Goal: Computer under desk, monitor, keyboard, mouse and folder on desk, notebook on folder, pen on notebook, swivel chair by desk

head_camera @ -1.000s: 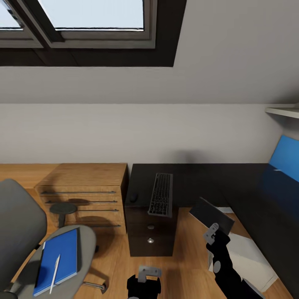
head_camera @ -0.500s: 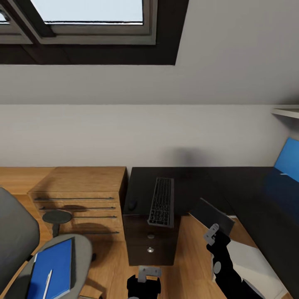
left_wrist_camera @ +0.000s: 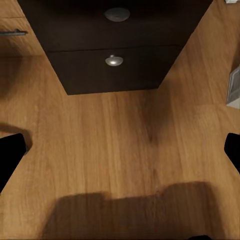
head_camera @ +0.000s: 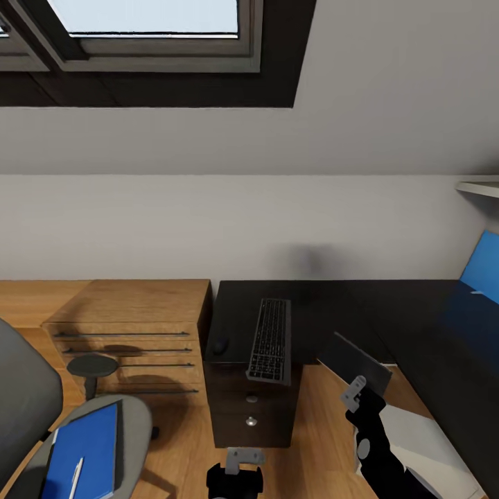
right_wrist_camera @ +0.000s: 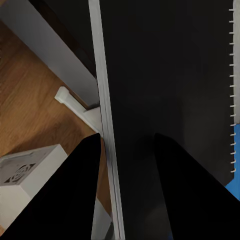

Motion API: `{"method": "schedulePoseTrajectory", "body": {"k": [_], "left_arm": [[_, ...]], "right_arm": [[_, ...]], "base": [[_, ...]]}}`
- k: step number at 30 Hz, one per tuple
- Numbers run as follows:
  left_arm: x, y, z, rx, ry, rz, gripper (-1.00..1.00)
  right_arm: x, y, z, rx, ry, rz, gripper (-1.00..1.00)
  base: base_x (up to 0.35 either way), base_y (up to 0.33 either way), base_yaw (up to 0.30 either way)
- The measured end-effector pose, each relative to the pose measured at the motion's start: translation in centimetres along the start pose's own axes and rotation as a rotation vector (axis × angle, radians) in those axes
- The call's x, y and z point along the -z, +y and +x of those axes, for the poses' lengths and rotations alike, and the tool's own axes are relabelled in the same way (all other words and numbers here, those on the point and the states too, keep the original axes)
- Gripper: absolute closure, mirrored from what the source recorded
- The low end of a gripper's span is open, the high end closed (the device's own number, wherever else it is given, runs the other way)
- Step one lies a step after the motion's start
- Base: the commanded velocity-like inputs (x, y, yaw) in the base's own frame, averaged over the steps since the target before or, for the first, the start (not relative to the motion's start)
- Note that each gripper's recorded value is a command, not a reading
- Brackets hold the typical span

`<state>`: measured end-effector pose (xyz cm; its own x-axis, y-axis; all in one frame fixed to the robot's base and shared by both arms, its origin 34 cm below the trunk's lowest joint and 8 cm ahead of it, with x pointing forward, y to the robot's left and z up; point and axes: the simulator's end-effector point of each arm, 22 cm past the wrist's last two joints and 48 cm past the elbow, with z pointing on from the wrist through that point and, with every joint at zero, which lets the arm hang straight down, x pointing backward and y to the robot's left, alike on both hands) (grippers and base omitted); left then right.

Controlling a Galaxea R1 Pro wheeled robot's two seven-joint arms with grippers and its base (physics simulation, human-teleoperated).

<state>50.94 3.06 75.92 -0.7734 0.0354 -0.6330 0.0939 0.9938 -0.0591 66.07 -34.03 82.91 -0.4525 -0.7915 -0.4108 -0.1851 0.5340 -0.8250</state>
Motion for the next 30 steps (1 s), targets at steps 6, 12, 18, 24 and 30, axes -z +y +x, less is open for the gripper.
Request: {"method": "schedulePoseTrajectory", "body": {"k": [6, 12, 18, 24, 30], "left_arm": [[0.0, 0.05, -0.15, 0.003, -0.01, -0.002, -1.0], [0.0, 0.04, -0.15, 0.004, -0.01, -0.002, -1.0], [0.03, -0.22, -0.13, 0.002, -0.01, 0.002, -1.0], [0.03, -0.24, -0.13, 0.0, -0.011, 0.002, -1.0], [0.03, -0.24, -0.16, -0.001, -0.011, 0.001, -1.0]], "right_arm": [[0.01, 0.01, 0.04, 0.001, 0.0, 0.0, 1.0], [0.01, 0.0, 0.05, 0.001, 0.0, 0.0, 1.0], [-0.03, 0.08, 0.16, 0.002, 0.002, -0.001, 1.0], [-0.04, 0.08, 0.2, 0.002, 0.003, -0.001, 1.0], [-0.07, 0.02, 0.25, 0.002, 0.003, -0.001, 1.0]], "base": [[0.285, 0.0, 0.0], [0.319, 0.0, 0.0], [0.128, 0.0, 0.0], [0.014, 0.0, 0.0], [0.001, 0.0, 0.0]]}}
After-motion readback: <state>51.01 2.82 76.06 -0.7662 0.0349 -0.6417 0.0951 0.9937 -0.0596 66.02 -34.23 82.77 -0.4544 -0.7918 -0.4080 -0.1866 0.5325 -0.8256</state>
